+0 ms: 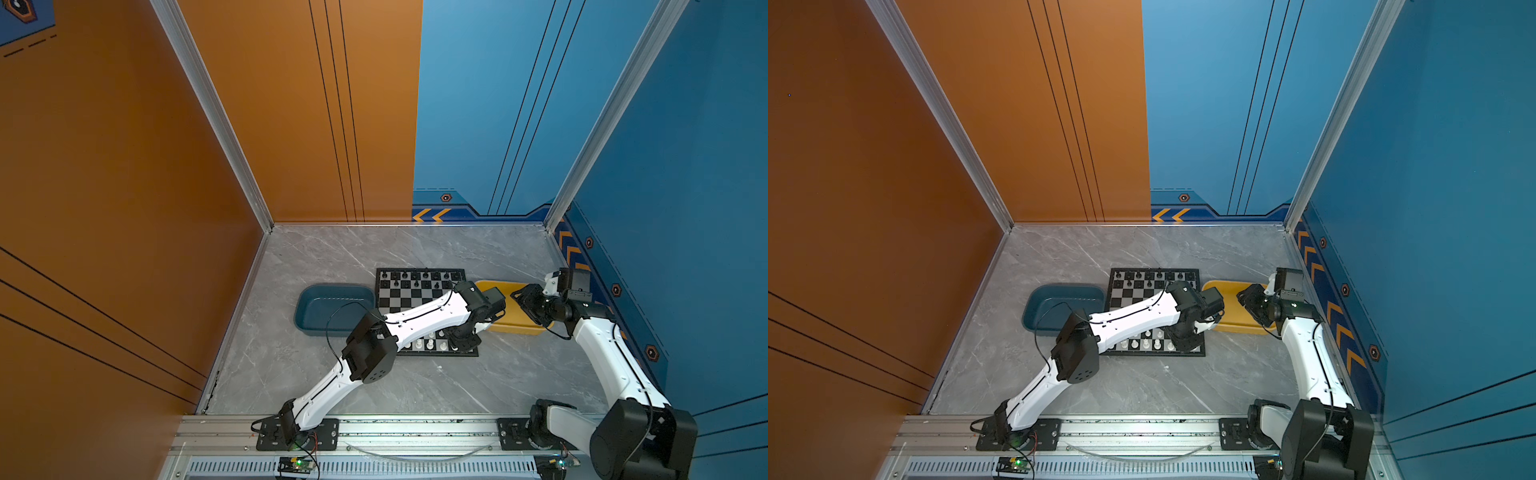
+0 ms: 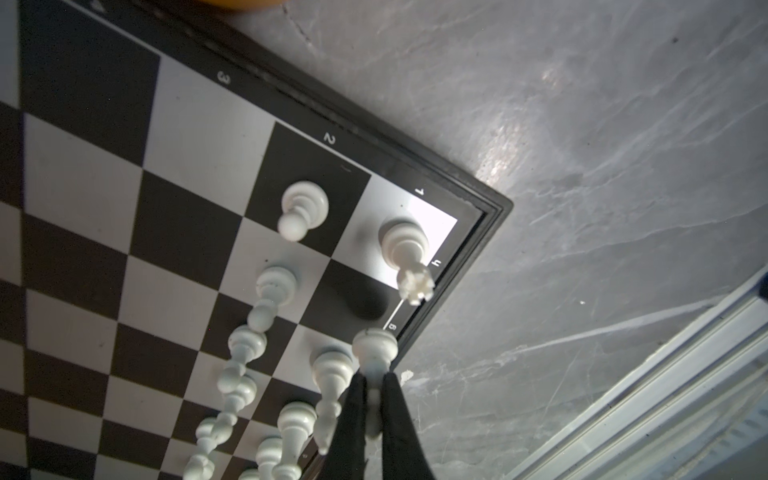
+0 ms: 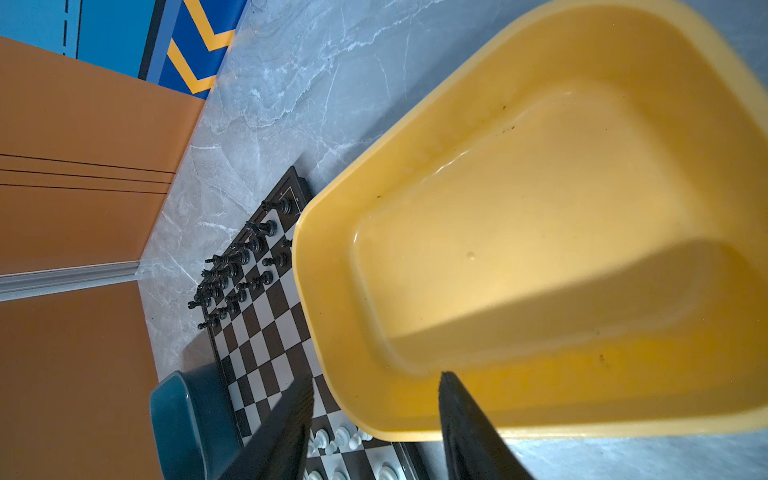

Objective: Set up the chess pieces on the board
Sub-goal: 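Set the white knight down on the corner-adjacent square with the left gripper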

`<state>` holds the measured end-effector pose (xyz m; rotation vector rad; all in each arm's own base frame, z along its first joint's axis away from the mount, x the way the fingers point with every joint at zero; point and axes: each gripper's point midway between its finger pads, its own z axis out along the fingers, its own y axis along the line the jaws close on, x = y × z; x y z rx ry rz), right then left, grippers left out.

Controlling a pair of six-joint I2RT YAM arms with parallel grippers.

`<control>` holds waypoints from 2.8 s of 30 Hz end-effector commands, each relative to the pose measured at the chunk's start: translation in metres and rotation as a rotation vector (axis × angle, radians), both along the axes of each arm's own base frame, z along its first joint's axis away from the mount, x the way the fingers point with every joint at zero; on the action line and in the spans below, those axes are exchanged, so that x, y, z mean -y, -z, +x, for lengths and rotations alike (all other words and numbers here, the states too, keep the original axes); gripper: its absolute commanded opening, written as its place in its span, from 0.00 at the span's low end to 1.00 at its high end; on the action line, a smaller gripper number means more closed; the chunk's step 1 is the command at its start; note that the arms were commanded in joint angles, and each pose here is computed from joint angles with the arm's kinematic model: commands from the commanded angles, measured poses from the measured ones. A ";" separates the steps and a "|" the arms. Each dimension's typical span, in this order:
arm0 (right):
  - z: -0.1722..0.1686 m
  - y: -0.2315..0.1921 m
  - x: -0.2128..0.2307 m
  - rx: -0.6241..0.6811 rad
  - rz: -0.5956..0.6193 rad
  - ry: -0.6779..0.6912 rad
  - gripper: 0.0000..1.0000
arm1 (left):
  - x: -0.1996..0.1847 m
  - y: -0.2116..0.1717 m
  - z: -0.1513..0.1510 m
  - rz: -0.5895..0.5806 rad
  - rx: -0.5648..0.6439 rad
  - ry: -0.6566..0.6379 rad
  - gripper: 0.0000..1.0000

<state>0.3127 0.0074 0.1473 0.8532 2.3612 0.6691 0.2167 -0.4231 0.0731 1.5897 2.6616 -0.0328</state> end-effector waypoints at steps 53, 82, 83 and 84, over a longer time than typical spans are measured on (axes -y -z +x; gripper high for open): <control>-0.002 0.010 -0.002 -0.003 0.013 -0.015 0.52 | -0.002 0.018 0.006 0.068 0.006 0.007 0.02; -0.002 0.011 -0.002 -0.005 0.016 -0.015 0.52 | -0.001 0.021 0.007 0.068 0.006 0.005 0.21; -0.002 0.011 -0.002 -0.006 0.016 -0.015 0.52 | 0.000 0.021 0.007 0.068 0.006 0.007 0.21; -0.002 0.011 -0.002 -0.005 0.016 -0.015 0.52 | -0.001 0.021 0.007 0.069 0.007 0.006 0.22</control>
